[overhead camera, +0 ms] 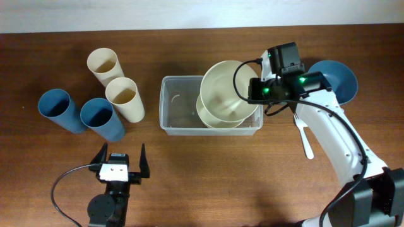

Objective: Pack container
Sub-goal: 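Lift the second cream bowl and lower it onto the first bowl, then open the right gripper and move it right toward the blue bowl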

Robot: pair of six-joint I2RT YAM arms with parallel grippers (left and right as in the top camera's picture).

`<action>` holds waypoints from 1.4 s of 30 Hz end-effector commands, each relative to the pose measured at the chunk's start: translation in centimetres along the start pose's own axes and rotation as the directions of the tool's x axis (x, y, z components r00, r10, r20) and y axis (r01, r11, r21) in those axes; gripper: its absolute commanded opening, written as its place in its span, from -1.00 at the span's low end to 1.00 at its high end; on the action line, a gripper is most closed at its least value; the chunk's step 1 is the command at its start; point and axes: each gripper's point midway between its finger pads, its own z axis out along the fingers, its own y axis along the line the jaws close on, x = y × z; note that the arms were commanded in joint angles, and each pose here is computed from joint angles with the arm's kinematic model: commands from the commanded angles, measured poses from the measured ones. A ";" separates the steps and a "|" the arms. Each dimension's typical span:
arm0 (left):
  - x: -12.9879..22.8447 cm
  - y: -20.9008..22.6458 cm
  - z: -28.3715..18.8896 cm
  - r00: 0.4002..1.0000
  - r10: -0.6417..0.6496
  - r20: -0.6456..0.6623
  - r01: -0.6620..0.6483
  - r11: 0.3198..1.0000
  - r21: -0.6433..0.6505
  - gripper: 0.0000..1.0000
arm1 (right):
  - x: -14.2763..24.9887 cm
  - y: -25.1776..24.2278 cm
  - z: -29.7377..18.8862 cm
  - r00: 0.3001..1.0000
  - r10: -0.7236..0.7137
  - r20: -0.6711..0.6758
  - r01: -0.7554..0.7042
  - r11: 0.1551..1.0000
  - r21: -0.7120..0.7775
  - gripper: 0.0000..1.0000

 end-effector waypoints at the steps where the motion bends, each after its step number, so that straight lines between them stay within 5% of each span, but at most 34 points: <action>1: 0.0 0.2 0.0 1.000 0.012 0.003 -0.012 1.000 -0.009 0.99 | -1.6 -1.0 -0.6 0.993 0.096 0.070 -0.101 0.992 0.075 -0.93; 34: 0.0 0.2 0.0 1.000 0.012 0.003 -0.012 1.000 -0.009 0.99 | 2.2 0.8 6.6 0.989 0.096 -0.109 -0.086 0.992 0.093 -0.92; 37: 0.0 0.2 0.0 1.000 0.012 0.003 -0.012 1.000 -0.009 0.99 | 2.4 0.7 6.6 0.989 0.096 -0.116 -0.085 0.992 0.097 -0.55; 42: 0.0 0.2 0.0 1.000 0.012 0.003 -0.012 1.000 -0.009 0.99 | 2.7 0.5 6.5 0.987 0.099 -0.128 -0.086 0.991 0.103 -0.45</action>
